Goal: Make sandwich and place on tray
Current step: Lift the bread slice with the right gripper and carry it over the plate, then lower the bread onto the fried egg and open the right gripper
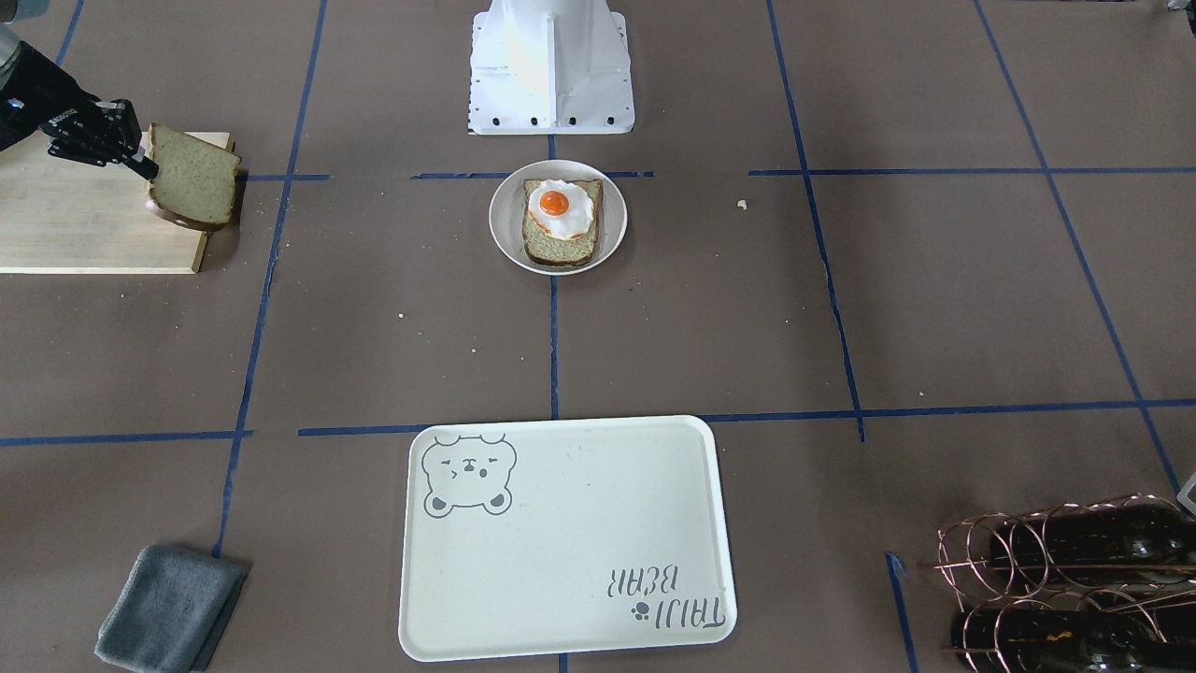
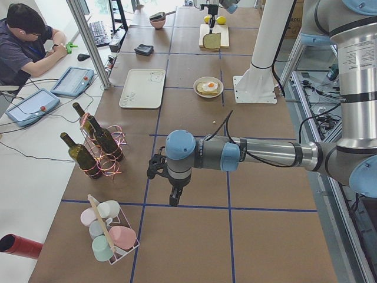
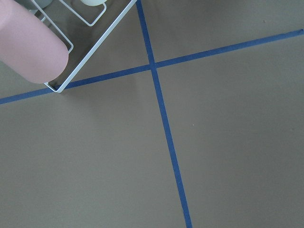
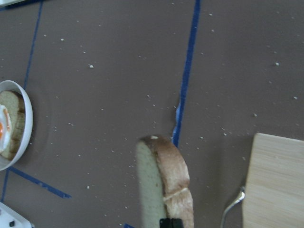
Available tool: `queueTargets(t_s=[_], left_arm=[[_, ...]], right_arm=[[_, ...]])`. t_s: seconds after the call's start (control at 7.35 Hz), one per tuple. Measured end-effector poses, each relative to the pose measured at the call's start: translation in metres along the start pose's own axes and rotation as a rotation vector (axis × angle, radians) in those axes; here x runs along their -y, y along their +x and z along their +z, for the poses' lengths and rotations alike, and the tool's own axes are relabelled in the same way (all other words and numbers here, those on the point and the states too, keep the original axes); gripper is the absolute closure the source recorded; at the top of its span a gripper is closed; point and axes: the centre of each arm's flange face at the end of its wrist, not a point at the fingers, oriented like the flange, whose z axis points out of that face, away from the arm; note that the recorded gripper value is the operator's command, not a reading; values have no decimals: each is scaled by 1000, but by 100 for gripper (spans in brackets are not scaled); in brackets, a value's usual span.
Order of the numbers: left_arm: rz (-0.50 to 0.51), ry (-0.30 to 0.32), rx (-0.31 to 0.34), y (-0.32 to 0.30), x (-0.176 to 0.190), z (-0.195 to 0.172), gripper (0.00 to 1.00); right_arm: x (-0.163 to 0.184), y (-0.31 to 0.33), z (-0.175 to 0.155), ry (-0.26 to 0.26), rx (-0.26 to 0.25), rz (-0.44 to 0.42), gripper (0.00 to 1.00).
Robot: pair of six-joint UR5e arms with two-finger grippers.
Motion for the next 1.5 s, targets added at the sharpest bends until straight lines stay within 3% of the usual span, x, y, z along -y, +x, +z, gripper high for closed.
queueTargets(t_s=[0.41, 0.68, 0.82, 1.09, 1.5], left_arm=[[-6, -6, -1, -2, -2, 2, 0], [-6, -6, -1, -2, -2, 2, 0], [-6, -6, -1, -2, -2, 2, 0], [-5, -5, -1, -1, -1, 1, 0], [-6, -6, -1, -2, -2, 2, 0]], right_arm=[[74, -93, 50, 17, 99, -51, 100], [115, -196, 111, 26, 113, -21, 100], [124, -257, 146, 40, 97, -7, 100], [108, -346, 201, 50, 45, 24, 100], [66, -363, 257, 71, -28, 27, 100]])
